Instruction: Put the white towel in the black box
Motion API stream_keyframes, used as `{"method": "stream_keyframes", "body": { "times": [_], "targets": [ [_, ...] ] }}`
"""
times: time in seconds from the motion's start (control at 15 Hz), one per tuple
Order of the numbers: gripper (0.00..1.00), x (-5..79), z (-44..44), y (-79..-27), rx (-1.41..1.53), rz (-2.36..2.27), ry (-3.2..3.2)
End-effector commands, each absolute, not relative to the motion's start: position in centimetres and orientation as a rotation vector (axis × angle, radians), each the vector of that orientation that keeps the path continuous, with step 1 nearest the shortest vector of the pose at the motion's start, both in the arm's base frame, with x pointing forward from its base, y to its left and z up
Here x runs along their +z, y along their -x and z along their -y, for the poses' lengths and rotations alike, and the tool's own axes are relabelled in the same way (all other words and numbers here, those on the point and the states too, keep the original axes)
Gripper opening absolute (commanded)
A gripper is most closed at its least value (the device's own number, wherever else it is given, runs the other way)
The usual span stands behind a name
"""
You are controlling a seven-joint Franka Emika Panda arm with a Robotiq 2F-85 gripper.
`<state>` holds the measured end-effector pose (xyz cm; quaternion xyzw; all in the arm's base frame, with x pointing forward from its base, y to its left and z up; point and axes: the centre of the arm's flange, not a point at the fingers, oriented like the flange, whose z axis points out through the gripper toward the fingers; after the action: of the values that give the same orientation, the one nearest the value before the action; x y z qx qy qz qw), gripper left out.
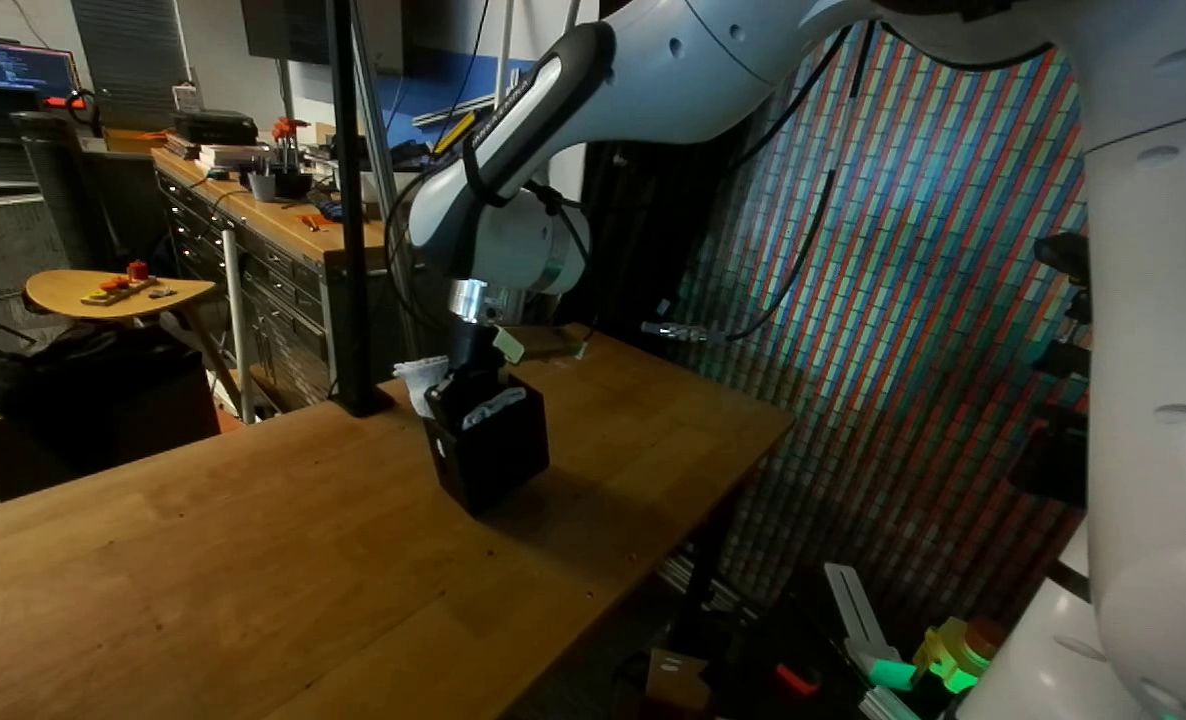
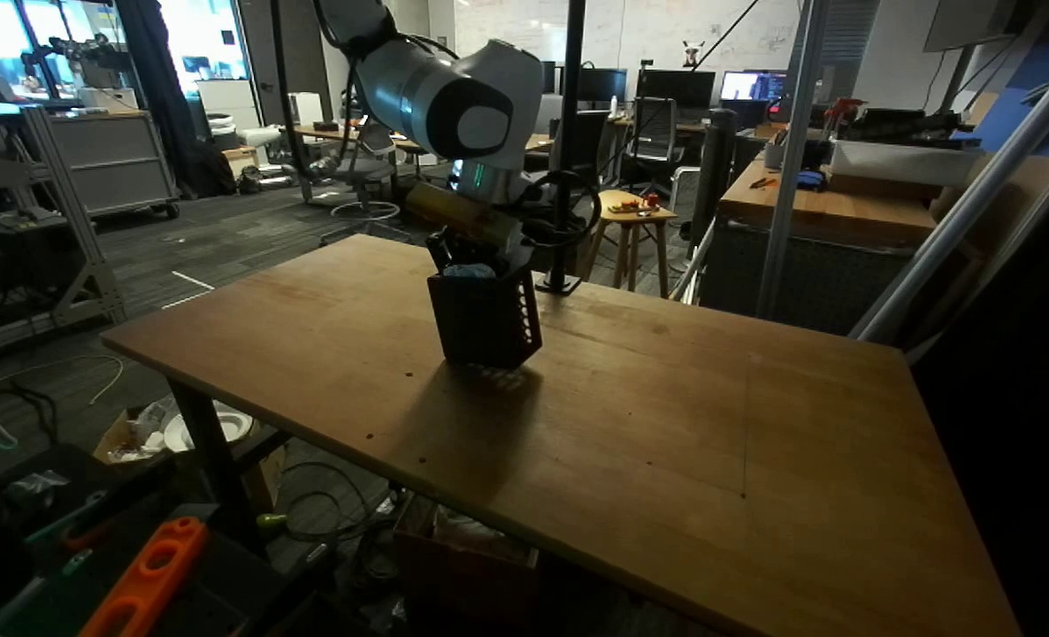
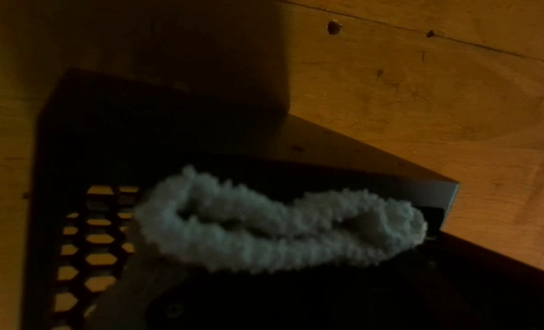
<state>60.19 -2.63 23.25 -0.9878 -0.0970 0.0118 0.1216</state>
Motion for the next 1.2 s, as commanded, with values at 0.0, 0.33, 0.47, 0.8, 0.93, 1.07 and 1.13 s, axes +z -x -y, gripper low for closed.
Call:
{"method": "stream_keyframes", "body": {
  "times": [0.0, 0.33, 0.47, 0.8, 0.93, 1.07, 1.13],
  "targets": [
    [0.00, 23.5, 3.6, -58.8, 0.023, 0.284, 2.886],
    [0.00, 25.9, 5.3, -58.8, 0.028, 0.301, 2.938],
    [0.00, 27.0, 5.8, -59.1, 0.030, 0.327, 2.963],
    [0.00, 30.0, 6.6, -59.4, 0.037, 0.417, 3.027],
    [0.00, 31.0, 7.0, -59.4, 0.035, 0.441, 3.046],
    [0.00, 31.5, 7.3, -59.5, 0.035, 0.471, 3.064],
    [0.00, 31.7, 7.4, -59.5, 0.033, 0.484, 3.071]
  ]
}}
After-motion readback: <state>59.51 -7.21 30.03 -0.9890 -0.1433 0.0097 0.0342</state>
